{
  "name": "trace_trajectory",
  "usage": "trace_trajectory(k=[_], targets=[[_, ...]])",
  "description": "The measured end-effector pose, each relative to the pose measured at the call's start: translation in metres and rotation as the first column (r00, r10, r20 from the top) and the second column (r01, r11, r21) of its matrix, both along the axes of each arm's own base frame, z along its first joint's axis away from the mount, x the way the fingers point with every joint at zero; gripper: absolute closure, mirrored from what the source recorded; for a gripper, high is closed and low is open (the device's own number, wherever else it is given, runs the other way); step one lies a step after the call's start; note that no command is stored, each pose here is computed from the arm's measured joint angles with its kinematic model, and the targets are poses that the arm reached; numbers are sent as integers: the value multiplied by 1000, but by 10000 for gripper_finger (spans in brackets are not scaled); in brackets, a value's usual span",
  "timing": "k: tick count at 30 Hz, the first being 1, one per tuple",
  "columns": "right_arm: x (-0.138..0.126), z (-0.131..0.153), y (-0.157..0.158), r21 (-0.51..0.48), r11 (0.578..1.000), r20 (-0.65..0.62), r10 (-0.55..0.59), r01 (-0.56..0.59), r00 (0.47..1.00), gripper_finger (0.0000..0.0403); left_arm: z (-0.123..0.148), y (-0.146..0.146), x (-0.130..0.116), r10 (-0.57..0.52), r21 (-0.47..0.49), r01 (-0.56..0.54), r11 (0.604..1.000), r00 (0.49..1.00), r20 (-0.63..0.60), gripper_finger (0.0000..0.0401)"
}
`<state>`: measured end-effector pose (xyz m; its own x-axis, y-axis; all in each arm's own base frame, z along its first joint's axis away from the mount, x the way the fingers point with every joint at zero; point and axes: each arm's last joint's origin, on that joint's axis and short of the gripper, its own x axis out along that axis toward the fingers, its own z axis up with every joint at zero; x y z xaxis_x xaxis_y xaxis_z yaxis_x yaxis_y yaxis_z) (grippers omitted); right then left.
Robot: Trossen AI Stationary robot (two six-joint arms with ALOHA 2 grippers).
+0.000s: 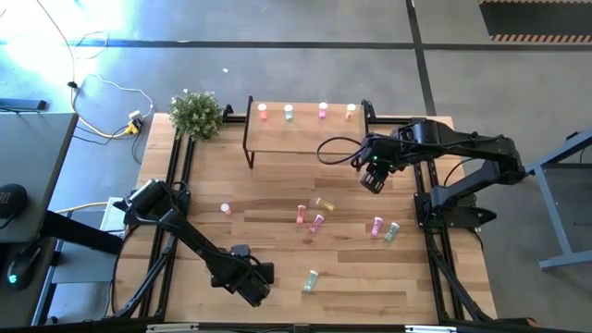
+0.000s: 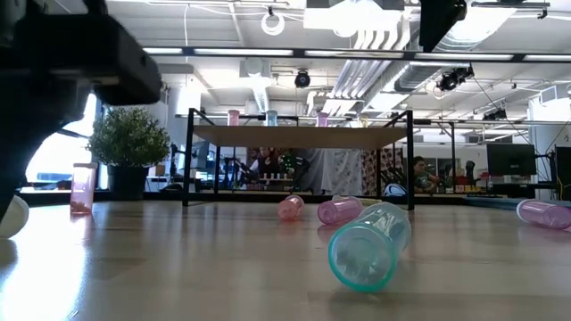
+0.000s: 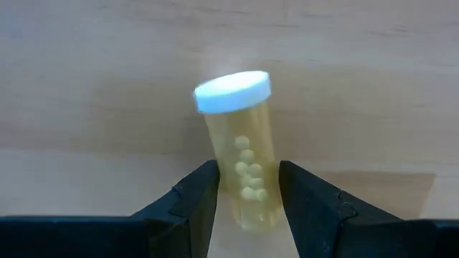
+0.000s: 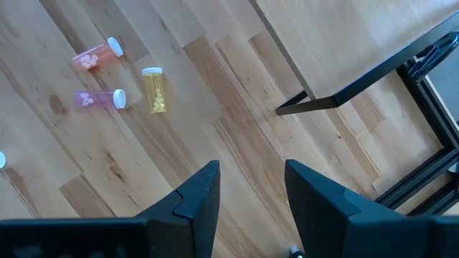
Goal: Pick and place medicine bottles onto shelf by color
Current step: Put the bottom left yellow pill bottle on the shelf aligned with the other yellow pill bottle
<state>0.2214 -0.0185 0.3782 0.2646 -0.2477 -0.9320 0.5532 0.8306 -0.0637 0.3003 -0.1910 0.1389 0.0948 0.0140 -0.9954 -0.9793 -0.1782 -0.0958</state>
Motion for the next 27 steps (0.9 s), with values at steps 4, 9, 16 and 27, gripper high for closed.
trace_trajectory(k=[4,9,16,27], targets=[[0,0,0,0,1000,0,0,0,1000,253,-4,-2,0,-24,-18,23,1000,999,-30,262],[0,0,0,0,1000,0,0,0,1000,253,-3,-2,-2,-56,-11,56,998,998,-30,291],[0,0,0,3,1000,0,2,-2,1000,253,-1,-2,-2,-149,-8,149,989,989,-19,320],[9,2,7,186,952,111,225,-243,968,253,37,5,4,-334,196,296,935,921,200,308]])
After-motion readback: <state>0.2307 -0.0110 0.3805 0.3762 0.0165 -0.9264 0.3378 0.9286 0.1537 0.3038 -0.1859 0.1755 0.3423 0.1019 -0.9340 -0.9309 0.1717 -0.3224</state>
